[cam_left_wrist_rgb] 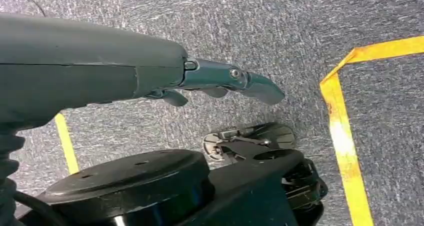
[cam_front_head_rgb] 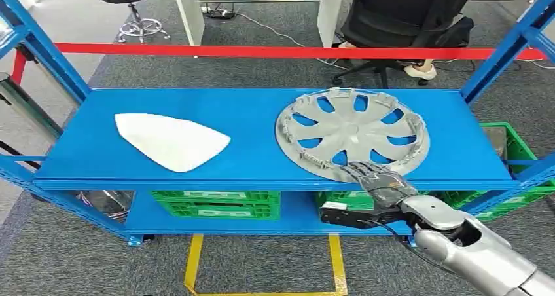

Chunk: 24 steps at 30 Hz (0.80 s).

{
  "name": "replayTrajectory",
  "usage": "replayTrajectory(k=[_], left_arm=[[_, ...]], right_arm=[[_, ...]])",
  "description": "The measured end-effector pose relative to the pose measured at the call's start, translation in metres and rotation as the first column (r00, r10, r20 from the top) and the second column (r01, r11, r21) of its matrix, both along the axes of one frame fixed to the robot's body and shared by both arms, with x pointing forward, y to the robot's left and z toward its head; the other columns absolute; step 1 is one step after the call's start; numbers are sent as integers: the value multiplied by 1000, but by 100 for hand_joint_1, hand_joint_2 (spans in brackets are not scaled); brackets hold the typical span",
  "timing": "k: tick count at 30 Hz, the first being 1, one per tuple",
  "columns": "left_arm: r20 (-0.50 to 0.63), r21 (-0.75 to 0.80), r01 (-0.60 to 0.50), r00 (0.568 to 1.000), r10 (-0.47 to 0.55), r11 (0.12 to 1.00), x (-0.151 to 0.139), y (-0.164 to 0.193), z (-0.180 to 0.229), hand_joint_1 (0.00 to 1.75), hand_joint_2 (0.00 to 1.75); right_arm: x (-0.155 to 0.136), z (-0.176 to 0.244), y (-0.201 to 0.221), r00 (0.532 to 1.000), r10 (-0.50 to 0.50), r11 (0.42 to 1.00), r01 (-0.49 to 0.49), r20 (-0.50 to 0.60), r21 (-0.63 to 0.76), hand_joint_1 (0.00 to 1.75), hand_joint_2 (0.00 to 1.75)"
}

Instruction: Take the parts from the cabinet and place them on the table.

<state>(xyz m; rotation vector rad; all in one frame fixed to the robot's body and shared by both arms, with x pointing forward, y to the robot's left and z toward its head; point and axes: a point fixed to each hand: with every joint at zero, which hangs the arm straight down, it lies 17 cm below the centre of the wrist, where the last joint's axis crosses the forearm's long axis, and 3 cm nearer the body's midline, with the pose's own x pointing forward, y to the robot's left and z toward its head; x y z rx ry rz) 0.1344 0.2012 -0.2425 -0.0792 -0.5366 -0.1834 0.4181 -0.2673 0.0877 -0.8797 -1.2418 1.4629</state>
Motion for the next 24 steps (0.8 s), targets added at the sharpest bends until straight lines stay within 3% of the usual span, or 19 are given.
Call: replayTrajectory(k=[6,11,19,24], left_arm=[[2,2,1,1000,-1,1000,-1,0,0,0,175],[3,1,8,1000,-8,1000,-1,-2,1,0,175],[5,4,7,1000,-7,1000,-2,-1,1,0,175],[-2,5,21,1000,-21,1000,-6,0,1,0,175]], right_arm=[[-7,1,18,998,45,995,-42,-36,88,0,175],[-6,7,21,999,40,997,-40,-3,73,0,175],[-5,15,20,999,16,998,-19,35,64,0,175],[-3,14,5,998,-45,998,43,40,51,0,175]])
